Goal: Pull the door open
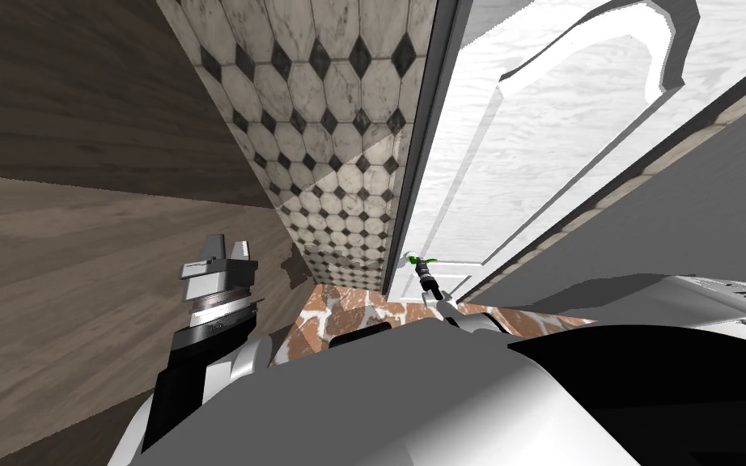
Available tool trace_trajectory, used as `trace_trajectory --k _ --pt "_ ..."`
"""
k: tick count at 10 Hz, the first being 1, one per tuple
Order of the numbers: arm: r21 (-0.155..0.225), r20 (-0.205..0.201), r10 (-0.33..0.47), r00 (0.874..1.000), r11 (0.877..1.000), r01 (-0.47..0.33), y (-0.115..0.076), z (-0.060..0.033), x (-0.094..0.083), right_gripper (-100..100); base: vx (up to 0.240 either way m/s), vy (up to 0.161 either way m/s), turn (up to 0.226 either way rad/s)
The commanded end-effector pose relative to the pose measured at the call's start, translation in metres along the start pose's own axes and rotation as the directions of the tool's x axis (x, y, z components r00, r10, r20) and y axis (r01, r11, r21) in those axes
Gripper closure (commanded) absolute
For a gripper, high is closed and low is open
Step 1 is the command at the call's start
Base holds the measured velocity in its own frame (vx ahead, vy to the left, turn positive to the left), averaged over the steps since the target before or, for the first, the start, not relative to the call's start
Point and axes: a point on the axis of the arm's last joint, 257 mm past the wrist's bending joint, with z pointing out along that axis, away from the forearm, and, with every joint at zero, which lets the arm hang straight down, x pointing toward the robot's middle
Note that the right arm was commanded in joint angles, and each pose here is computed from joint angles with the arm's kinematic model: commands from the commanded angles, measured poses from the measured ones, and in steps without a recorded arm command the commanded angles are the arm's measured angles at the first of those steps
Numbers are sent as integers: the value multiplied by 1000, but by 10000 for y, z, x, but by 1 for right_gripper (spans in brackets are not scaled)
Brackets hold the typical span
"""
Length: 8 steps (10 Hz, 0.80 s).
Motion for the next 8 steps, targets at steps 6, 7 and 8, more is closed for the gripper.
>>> trace_trajectory --k 6,7,8 --pt "2 -71 2 997 1000 -2 -4 -35 112 100 -209 -55 100" --pt "1 -97 3 995 1000 -3 -15 -73 151 100 -132 -48 79" --pt "0 -103 2 995 1000 -2 -11 -79 159 100 -208 -74 90"
